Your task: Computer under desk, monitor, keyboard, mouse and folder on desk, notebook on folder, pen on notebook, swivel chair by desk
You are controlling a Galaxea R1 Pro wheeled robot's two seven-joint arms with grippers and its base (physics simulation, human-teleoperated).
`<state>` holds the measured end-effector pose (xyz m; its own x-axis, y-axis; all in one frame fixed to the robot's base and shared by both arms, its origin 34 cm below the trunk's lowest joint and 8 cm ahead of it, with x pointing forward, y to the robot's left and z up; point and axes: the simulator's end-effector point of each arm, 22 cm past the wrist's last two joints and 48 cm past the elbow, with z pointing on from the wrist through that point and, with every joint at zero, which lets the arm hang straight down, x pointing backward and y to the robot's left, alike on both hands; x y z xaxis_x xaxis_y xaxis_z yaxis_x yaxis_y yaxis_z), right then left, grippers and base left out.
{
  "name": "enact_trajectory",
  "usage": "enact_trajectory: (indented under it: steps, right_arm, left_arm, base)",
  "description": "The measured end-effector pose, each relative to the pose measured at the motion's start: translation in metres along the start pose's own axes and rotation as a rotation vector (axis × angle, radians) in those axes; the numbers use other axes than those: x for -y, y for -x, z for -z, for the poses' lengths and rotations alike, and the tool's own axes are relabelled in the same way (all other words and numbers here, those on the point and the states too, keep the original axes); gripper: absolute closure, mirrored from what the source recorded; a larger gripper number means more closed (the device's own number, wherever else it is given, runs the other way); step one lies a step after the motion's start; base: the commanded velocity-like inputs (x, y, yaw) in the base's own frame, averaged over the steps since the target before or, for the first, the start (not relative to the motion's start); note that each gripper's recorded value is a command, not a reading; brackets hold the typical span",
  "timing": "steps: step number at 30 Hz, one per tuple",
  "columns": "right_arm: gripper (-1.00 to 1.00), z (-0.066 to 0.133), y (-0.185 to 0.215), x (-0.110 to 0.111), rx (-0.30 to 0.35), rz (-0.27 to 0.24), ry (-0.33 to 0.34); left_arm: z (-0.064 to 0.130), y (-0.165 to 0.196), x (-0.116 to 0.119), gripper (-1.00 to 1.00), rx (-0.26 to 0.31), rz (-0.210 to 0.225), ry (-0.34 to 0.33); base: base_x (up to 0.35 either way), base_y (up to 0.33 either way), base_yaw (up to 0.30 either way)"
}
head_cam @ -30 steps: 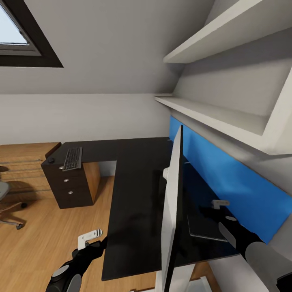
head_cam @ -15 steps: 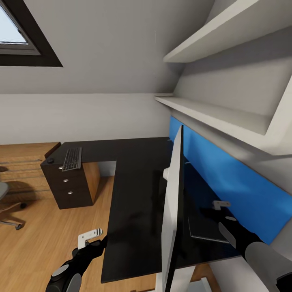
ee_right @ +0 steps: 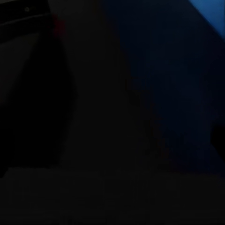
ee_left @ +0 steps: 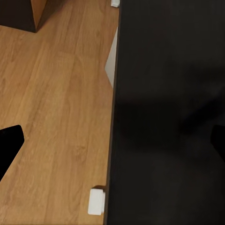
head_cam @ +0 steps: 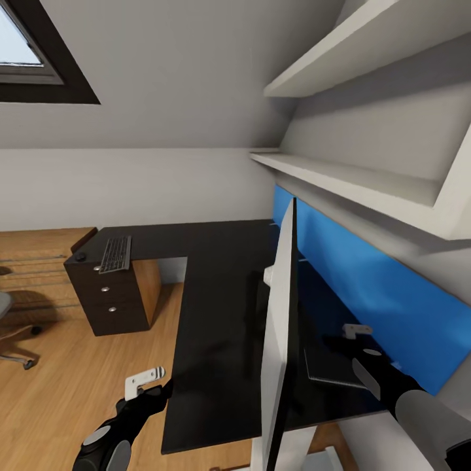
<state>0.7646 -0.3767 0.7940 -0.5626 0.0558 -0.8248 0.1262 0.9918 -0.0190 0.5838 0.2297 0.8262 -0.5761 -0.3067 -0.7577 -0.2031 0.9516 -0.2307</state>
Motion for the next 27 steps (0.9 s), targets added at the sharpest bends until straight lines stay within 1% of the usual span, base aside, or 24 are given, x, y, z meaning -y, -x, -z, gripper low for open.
enact_trajectory:
  steps: [3, 21, 27]
  right_arm:
    - [-1.00, -0.0026, -0.0035, 0.0000, 0.000, 0.000, 0.000]
    - [-1.00, -0.0026, -0.0030, -0.0010, -0.006, -0.001, 0.001]
    - [-1.00, -0.0022, -0.0069, -0.0013, -0.025, -0.001, 0.002]
  left_arm:
    - [-0.0028, -0.0032, -0.0010, -1.00, 0.000, 0.000, 0.000]
    - [-0.0036, -0.0038, -0.0062, -1.00, -0.003, -0.004, 0.010]
    - [-0.0037, -0.0044, -0.0082, -1.00, -0.004, -0.004, 0.013]
  base:
    - [0.000, 0.000, 0.000]
    - [0.002, 0.000, 0.000]
    - [0.170, 0.000, 0.000]
